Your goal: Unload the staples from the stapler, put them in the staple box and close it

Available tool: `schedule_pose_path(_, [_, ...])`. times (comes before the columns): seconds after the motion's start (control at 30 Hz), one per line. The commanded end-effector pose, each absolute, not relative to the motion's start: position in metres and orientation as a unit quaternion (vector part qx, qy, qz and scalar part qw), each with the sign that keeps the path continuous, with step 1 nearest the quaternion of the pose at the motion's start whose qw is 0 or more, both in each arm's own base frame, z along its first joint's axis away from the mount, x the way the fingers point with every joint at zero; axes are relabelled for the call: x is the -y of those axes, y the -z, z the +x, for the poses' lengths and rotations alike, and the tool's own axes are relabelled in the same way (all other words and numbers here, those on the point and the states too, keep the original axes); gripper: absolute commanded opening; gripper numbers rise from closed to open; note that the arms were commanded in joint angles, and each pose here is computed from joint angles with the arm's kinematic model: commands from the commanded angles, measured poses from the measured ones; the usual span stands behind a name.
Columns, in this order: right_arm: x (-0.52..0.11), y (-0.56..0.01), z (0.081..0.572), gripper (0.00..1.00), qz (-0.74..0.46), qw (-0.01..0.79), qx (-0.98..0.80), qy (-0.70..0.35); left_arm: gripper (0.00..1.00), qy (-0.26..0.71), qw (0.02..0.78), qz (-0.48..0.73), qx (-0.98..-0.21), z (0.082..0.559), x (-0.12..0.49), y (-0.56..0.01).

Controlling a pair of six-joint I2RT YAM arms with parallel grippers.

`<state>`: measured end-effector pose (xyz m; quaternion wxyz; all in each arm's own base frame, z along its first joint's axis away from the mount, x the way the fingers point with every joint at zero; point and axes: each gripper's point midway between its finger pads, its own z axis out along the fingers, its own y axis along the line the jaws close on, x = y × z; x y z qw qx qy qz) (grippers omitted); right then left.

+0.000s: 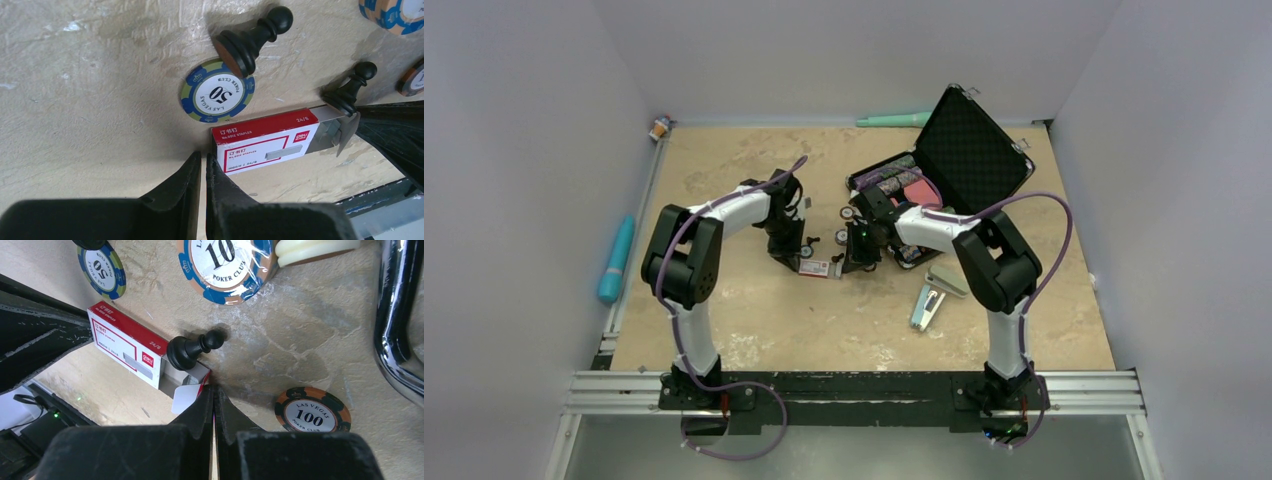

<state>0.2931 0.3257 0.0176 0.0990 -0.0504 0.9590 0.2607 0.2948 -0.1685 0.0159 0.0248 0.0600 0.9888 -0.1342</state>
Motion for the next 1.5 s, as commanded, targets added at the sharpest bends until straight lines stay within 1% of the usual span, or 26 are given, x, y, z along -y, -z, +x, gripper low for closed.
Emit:
schedule_pose_path(0.0, [-0.331, -0.019, 0.298, 0.0, -0.066, 0.105, -0.956, -0.266, 0.12, 0.158, 0.028, 0.059, -0.985, 0.297, 0.181, -0.017])
schedule_pose_path(1.47, [-0.332, -0.016, 0.294, 0.0, -0.076, 0.098, -0.955, -0.268, 0.12, 0.198, 0.018, 0.057, -0.978, 0.292, 0.215, -0.02])
